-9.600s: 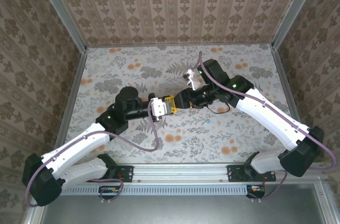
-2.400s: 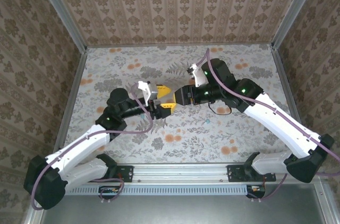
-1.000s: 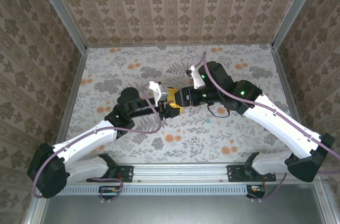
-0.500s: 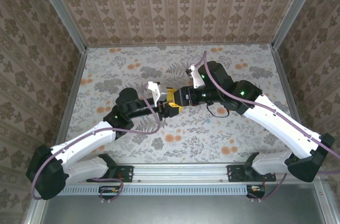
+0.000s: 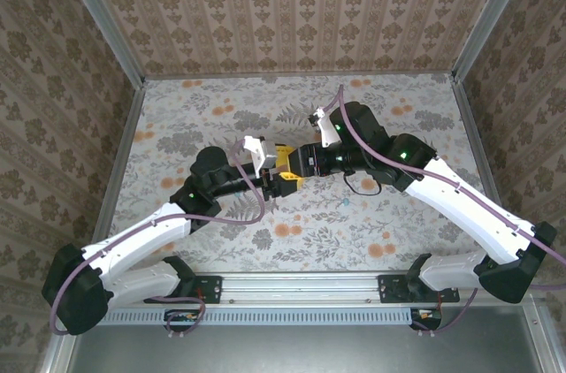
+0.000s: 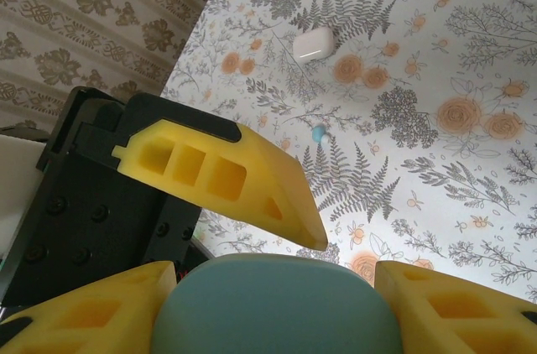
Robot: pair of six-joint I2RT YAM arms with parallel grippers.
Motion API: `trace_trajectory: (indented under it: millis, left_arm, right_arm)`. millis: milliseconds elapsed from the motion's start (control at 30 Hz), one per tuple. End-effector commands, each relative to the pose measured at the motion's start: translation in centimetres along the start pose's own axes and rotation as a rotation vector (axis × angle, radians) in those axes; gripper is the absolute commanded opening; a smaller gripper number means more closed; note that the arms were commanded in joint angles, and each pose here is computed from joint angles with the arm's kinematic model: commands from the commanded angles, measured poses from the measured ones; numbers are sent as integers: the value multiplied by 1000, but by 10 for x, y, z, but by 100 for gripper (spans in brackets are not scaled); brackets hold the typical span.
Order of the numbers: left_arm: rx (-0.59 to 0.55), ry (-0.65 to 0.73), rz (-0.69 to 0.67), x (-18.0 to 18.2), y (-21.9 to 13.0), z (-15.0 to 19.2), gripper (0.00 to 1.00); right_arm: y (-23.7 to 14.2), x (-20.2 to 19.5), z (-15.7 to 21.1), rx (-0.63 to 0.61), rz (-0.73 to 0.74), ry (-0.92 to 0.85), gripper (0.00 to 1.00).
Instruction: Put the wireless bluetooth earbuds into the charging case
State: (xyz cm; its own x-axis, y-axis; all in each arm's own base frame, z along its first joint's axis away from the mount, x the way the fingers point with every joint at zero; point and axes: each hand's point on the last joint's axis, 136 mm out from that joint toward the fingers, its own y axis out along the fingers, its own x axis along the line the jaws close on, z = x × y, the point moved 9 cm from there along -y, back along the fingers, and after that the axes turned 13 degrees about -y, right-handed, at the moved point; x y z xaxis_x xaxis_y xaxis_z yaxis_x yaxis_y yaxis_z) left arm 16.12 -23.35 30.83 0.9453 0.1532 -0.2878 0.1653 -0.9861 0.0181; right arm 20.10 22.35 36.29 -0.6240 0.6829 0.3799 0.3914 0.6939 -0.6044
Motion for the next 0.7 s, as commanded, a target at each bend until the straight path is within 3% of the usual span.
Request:
trace_trajectory:
  millis: [0,667]
  left_arm:
    - [-1,25,9,-3,-3,-6,55]
    - [-19,6,17,0,-2,-9,53]
  right_arm:
    - [-7,5,-2,-6,-20,-19,43]
    - [-4,5,-2,10,-22,-24,43]
